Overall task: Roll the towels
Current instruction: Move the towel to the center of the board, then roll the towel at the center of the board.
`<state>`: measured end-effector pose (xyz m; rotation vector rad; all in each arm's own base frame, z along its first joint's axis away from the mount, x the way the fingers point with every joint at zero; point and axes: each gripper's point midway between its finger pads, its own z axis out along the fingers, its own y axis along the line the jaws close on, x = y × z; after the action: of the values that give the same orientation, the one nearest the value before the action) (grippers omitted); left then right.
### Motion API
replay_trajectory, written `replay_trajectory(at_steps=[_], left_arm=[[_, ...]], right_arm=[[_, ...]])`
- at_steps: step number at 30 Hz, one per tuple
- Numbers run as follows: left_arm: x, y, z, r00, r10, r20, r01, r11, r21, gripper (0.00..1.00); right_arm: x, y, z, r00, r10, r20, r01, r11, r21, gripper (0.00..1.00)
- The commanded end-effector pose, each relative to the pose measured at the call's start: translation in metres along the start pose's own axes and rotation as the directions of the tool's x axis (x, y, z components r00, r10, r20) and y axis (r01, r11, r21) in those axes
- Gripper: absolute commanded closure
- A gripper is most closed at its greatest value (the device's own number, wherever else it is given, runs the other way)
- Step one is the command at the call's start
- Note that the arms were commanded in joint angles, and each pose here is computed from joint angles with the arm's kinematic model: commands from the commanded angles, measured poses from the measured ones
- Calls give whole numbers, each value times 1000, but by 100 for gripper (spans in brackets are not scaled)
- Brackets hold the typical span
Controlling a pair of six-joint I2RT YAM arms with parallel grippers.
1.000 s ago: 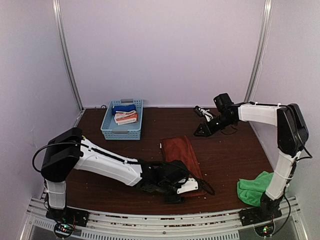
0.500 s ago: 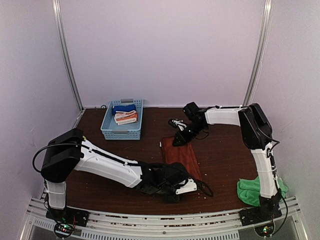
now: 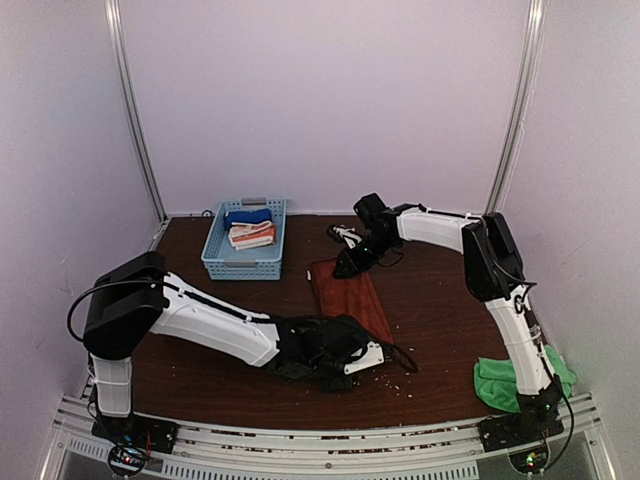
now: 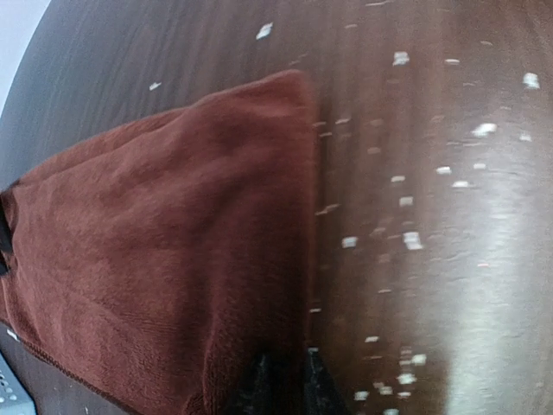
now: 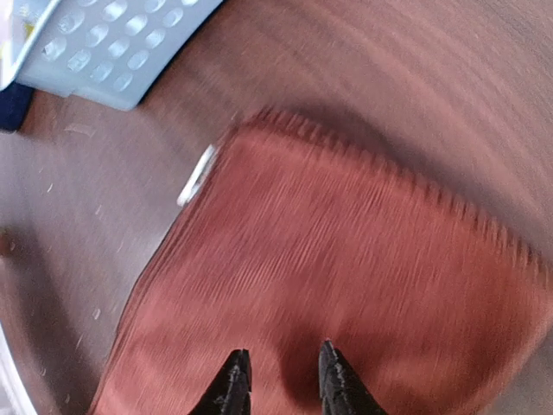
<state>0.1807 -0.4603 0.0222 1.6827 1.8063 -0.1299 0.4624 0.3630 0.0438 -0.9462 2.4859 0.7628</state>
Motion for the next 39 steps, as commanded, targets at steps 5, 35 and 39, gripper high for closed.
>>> replay_trajectory(at_steps=[5,35,39], left_arm=[[3,9,-3,999,-52,2,52,998,42,73],[26,-5,21,994,78,-82,-59,973,221,66],[26,-6,20,997,39,-73,-18,962,271,80]], right_arm=[[-17,52,-159,982,-124,143,128,992,-20,65],[117,49,-233,963,-210,170,200,977,73,61],[111,63,-263,963,-194,188,181,980,84,60]])
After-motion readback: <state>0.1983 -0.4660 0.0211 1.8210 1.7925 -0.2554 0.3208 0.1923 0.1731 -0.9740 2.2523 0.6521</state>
